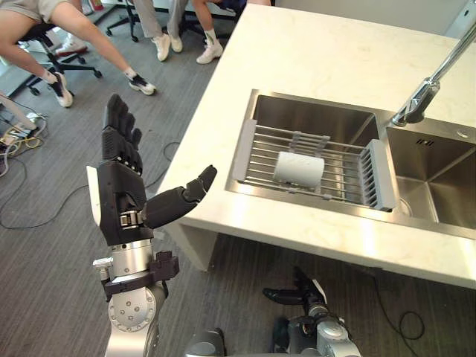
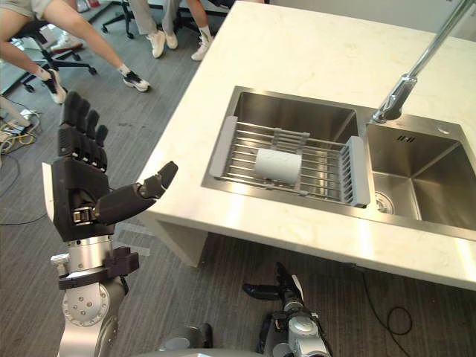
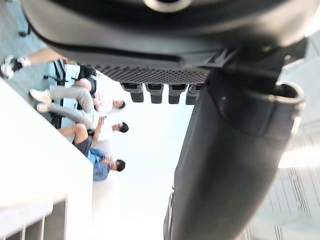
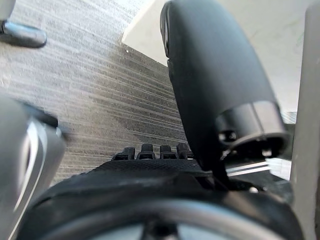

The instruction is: Walk over to the sink, pick up the cup, carry it to the dishwasher, place the cup inside the dishwasher, then close the dishwasher door

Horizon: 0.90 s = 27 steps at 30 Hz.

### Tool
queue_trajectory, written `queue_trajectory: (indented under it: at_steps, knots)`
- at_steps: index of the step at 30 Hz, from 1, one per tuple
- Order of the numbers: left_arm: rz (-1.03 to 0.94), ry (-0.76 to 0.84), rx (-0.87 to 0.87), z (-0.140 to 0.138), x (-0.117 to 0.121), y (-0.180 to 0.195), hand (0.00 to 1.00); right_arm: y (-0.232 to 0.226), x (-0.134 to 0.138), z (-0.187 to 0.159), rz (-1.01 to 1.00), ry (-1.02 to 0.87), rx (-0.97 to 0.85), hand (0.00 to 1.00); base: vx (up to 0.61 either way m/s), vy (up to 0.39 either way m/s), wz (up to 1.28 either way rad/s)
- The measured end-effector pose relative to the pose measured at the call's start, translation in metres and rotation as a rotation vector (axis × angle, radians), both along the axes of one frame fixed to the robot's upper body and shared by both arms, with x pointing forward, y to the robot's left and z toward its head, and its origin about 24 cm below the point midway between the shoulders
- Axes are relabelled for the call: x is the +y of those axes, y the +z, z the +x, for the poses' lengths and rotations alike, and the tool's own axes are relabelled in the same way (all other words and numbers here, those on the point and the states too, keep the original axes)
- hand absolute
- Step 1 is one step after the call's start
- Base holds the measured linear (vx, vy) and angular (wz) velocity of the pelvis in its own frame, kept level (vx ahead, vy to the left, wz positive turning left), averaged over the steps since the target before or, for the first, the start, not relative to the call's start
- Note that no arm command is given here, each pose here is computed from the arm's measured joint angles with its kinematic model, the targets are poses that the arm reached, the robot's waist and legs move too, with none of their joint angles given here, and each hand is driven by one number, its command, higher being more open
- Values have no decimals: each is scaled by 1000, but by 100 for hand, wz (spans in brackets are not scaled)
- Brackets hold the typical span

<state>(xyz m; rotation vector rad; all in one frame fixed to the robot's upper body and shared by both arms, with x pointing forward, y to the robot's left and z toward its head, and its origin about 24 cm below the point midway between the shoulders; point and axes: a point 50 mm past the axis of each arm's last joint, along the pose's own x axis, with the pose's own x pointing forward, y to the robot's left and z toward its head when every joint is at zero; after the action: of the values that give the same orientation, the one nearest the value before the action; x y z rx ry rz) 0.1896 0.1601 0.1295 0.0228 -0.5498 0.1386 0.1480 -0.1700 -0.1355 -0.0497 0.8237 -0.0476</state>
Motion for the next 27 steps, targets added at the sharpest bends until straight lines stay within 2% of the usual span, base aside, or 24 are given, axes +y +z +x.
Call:
queue_trajectory:
  at_steps: [4,7,13,20,27]
  knots:
    - [18,-82,30,10,-13,-6,100,0,-10,-1,-26,-12,4,100,223,-200,13]
    - [36,-100,35,15,-15,-7,100,0,-13,-2,-35,-20,6,100,161,-102,-7]
    - [78,-123,-9,24,-15,2,100,2,-12,2,-40,-27,-10,100,115,92,-13]
    - [115,-132,19,25,-15,-2,100,-4,-6,-14,-17,-39,30,100,29,75,-5]
    - [316,-152,21,23,-20,-4,100,-6,-13,-23,-19,-86,50,100,19,-3,-11]
